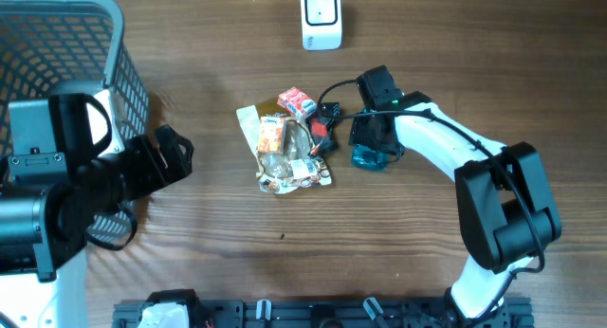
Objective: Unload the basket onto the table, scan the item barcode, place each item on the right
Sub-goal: 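Grasp the blue Listerine bottle with the right gripper and lift, then hold the Listerine bottle's barcode up to the scanner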
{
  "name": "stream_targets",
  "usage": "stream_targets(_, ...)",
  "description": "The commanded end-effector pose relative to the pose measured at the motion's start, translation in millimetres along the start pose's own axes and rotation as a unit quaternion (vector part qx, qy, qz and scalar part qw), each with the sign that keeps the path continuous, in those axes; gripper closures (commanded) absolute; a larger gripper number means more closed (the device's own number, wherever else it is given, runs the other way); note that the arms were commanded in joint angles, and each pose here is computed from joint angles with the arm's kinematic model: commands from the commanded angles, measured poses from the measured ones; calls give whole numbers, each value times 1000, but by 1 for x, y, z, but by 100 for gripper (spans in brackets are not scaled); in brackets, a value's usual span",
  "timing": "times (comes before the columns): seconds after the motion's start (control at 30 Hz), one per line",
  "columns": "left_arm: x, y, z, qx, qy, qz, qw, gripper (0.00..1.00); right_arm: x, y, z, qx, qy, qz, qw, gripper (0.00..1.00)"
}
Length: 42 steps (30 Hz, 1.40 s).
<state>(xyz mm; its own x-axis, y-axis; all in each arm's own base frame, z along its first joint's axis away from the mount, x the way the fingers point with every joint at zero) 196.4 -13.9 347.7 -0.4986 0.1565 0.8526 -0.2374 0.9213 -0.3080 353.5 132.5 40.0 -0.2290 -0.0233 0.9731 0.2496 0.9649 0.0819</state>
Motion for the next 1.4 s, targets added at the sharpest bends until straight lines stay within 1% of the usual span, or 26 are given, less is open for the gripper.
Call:
stream_targets(0.0,1,-2,-2,-9,-4,1,1000,0,-6,-4,2,-6,3,18,1000,39)
stream_targets(0.03,1,-2,-2,-9,-4,2,1000,0,-6,-3,1,-6,2,17,1000,43)
stream_targets(0.07,1,-2,-2,-9,-4,1,1000,0,-4,-2,-1,0,-1,15,1000,45)
stream_targets(0.23,1,-2,-2,-9,-4,2,1000,0,7,3,-12,22,-11,17,1000,44)
stream_targets(0.43,1,-2,-2,-9,-4,1,1000,0,52,32,-56,94,-60,-13,994,44)
stream_targets(0.53,1,-2,-2,-9,-4,1,1000,0,75,47,-78,115,-96,-31,988,45)
stream_targets(0.63,1,-2,-2,-9,-4,1,1000,0,110,67,-108,123,-156,-63,978,46)
stream_targets(0.7,1,-2,-2,-9,-4,2,1000,0,132,87,-123,171,-193,-109,960,43)
stream_targets(0.83,1,-2,-2,-9,-4,2,1000,0,156,107,-150,172,-271,-147,936,45)
stream_targets(0.9,1,-2,-2,-9,-4,1,1000,0,160,117,-159,168,-298,-168,924,45)
stream_targets(0.97,1,-2,-2,-9,-4,2,1000,0,159,132,-168,164,-326,-190,912,50)
stream_targets(1.0,1,-2,-2,-9,-4,1,1000,0,155,142,-170,167,-338,-198,905,50)
stream_targets(1.03,1,-2,-2,-9,-4,2,1000,0,151,148,-171,167,-345,-199,902,45)
stream_targets(1.07,1,-2,-2,-9,-4,1,1000,0,144,156,-172,165,-354,-198,899,44)
stream_targets(1.13,1,-2,-2,-9,-4,1,1000,0,126,165,-174,151,-366,-187,899,44)
stream_targets(1.27,1,-2,-2,-9,-4,2,1000,0,95,174,-173,149,-368,-175,901,44)
stream_targets(1.37,1,-2,-2,-9,-4,1,1000,0,85,173,-176,141,-372,-165,903,44)
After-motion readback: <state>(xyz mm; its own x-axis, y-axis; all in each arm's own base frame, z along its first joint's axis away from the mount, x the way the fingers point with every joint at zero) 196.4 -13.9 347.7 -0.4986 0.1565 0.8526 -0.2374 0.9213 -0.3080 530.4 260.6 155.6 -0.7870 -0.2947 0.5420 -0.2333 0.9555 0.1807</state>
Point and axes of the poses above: each gripper's point midway between its finger pads, its own x axis back along the fingers, its own y axis along the line the jaws close on, z = x × y, the point moved 4 cm from there along x, back along the fingers, and after that the axes turned 3 degrees about -x, right-handed, at the moved point
